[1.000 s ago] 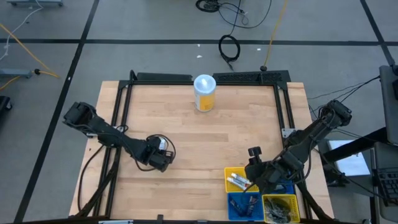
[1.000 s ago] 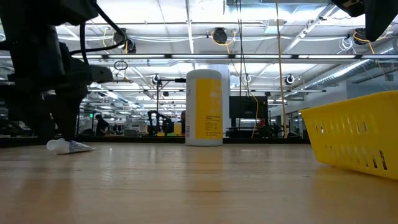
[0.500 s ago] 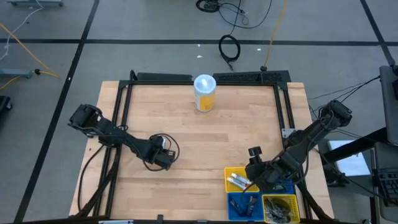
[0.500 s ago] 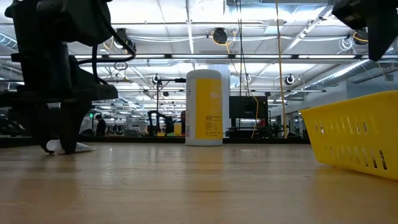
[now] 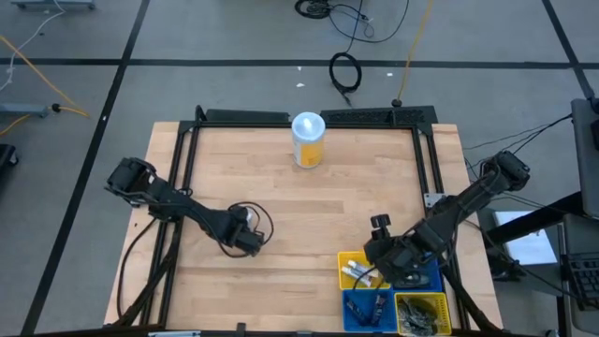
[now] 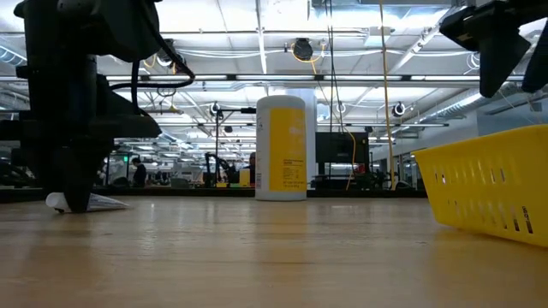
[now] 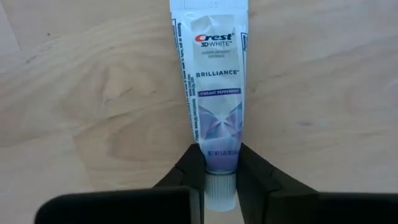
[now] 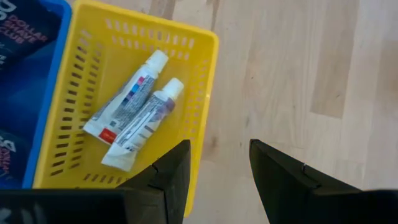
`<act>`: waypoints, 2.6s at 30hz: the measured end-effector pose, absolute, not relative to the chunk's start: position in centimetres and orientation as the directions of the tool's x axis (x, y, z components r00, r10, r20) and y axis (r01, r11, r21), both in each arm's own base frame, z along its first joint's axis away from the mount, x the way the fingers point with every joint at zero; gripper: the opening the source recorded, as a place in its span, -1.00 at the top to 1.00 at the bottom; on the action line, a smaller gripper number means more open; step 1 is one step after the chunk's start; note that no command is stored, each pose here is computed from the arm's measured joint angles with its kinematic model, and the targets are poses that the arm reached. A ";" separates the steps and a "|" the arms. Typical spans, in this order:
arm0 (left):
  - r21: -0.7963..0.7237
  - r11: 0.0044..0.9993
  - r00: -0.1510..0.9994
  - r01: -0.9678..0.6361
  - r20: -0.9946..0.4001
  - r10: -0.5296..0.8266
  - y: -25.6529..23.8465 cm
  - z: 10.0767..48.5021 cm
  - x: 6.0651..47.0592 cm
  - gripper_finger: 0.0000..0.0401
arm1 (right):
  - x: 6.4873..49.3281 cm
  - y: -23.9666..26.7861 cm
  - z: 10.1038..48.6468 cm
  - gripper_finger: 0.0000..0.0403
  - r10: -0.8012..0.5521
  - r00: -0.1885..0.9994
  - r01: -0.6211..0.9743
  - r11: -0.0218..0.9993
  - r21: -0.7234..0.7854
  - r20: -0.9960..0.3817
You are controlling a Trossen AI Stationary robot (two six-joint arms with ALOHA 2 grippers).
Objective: Pick & Place Travel size toiletries
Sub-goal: Put the toothpaste into the top yellow basket
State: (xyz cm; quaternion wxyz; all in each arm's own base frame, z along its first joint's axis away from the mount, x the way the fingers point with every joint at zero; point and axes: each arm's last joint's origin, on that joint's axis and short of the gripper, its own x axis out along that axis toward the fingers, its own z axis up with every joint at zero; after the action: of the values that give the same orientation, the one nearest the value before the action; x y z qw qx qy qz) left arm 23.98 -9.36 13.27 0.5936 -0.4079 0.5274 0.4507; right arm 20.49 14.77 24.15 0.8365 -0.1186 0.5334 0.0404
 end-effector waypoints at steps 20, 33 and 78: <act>-0.294 0.730 0.598 -0.617 -0.778 0.193 -11.2 21.2 30.9 0.78 | 21.6 13.6 24.3 0.23 -0.089 0.455 -0.127 0.978 -0.164 -0.886; -0.310 0.937 0.872 -0.160 -0.490 -0.013 -12.7 26.6 34.3 0.78 | 22.9 13.4 25.4 0.23 -0.361 0.677 0.020 0.880 -0.475 -0.641; -0.509 0.859 0.836 -0.055 -0.494 -0.239 -6.5 26.7 36.2 0.73 | 25.8 13.7 28.4 0.52 -0.332 0.863 -0.078 0.656 -0.751 -0.380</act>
State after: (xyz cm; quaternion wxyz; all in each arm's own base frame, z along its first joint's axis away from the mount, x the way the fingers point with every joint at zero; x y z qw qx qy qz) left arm 36.21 -6.50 26.71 0.9218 -0.2609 0.2822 -0.0498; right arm 25.85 13.73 28.44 0.8746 -0.4084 0.2510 -0.0724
